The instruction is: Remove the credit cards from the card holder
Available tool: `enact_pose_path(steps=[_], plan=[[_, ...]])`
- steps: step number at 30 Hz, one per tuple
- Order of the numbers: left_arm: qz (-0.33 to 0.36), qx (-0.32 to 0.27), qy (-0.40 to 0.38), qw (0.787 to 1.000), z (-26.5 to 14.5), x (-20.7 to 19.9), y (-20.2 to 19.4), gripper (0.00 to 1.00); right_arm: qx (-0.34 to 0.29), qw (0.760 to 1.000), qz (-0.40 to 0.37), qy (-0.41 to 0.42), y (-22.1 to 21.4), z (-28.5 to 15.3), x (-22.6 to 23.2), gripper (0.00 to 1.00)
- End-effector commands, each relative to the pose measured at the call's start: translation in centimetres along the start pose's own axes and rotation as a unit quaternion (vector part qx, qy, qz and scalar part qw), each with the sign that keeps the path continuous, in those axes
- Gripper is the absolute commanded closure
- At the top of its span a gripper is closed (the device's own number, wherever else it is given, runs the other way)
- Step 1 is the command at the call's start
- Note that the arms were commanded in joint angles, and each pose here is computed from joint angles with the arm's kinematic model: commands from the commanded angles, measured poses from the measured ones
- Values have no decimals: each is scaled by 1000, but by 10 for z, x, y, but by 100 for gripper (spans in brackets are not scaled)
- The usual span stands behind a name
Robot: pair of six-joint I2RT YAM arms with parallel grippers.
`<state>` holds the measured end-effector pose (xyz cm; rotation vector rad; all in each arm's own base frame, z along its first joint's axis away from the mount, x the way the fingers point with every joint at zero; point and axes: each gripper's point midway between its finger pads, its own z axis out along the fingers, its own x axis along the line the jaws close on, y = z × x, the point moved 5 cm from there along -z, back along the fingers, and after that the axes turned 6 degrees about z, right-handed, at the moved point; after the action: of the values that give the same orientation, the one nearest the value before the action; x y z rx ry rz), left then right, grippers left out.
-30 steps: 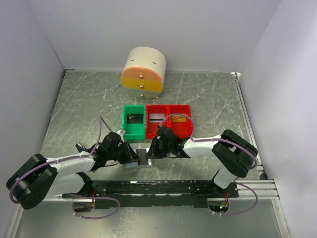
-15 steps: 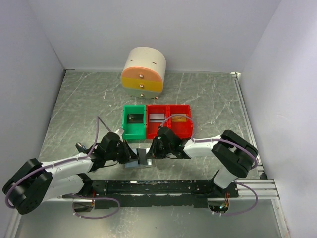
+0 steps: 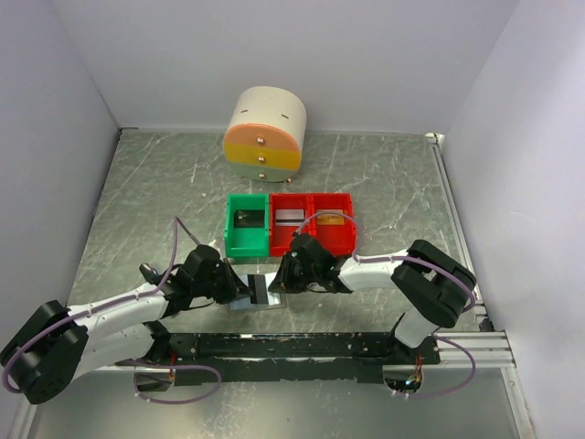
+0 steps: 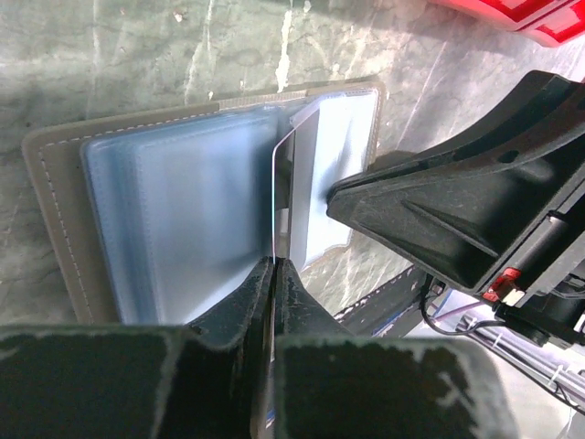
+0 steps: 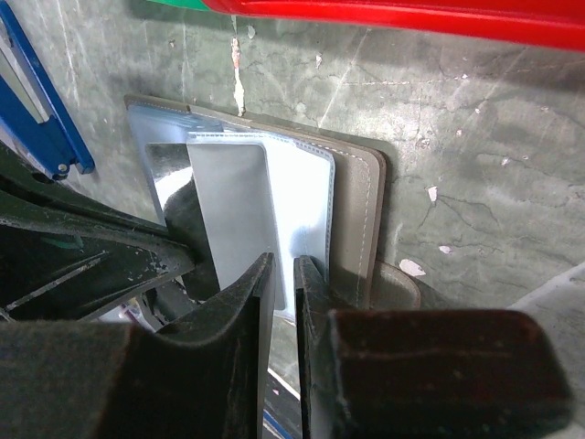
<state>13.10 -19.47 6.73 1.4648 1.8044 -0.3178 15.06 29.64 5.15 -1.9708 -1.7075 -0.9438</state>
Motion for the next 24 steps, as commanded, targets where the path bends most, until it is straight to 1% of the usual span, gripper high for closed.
enact_pose_path(steps=[1,6,10,13,17,20,22,24], plan=[[6,-7,48,999,-2,8,6,90,4,995,0,-99,-8,1,-47,84],[10,-2,23,1000,1,2,5,88,-4,998,-32,-59,0,-7,-23,84],[14,0,21,1000,3,0,6,87,-39,997,-59,-42,15,-22,-1,82],[25,9,19,999,4,-2,6,86,-49,996,-80,-8,22,-30,21,81],[30,15,16,999,8,-4,6,86,-29,994,-95,43,19,-25,47,80],[26,14,10,999,8,-5,6,86,-13,995,-88,32,15,-10,47,80],[22,15,8,1000,8,-4,5,85,-3,997,-72,1,13,2,34,80],[21,14,8,1000,7,-4,5,85,3,997,-55,-48,9,10,12,80]])
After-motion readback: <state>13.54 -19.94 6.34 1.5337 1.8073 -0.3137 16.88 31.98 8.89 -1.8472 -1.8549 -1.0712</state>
